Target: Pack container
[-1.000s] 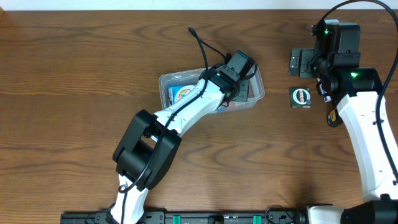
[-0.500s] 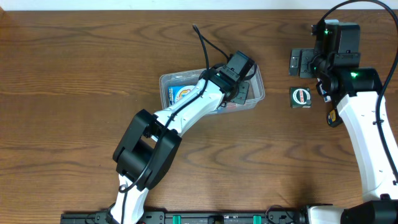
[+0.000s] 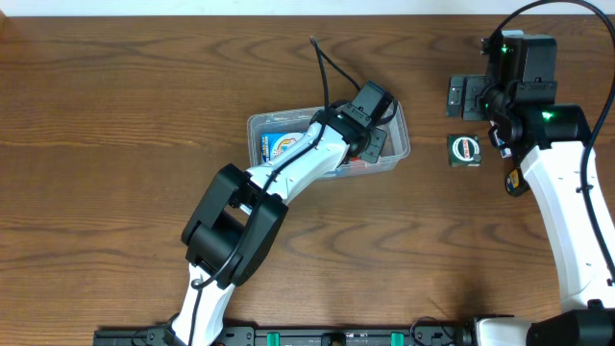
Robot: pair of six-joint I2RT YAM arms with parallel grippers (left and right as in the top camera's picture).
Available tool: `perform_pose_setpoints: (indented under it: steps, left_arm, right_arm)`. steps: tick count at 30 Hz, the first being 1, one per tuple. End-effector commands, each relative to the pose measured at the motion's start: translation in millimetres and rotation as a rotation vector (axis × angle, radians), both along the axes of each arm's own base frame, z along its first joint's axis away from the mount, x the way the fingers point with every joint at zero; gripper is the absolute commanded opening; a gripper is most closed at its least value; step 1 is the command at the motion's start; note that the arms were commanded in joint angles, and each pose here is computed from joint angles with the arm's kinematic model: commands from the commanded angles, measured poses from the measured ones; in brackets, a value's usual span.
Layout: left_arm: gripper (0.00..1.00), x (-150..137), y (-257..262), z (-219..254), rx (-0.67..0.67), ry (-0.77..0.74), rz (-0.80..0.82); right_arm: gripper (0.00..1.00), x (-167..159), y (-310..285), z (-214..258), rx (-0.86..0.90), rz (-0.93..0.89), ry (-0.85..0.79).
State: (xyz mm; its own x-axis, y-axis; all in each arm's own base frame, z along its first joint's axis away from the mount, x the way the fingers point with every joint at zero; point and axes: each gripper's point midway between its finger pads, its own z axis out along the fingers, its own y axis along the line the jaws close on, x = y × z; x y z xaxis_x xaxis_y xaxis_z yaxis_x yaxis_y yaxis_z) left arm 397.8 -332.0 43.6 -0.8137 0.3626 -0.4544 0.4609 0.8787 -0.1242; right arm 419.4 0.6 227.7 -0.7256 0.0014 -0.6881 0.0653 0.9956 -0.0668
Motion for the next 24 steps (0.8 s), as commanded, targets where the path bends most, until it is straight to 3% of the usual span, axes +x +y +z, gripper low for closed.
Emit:
perform_pose_setpoints:
  steps: [1, 24]
  left_arm:
    - [0.06, -2.3, 2.8, -10.6, 0.043, 0.013, -0.045]
    - [0.06, 8.6, 43.8, 22.8, 0.091, -0.009, -0.01]
  right_arm:
    - [0.99, 0.0, -2.2, 5.4, 0.002, -0.014, -0.014]
    - [0.99, 0.0, -2.0, 5.4, 0.002, -0.014, -0.014]
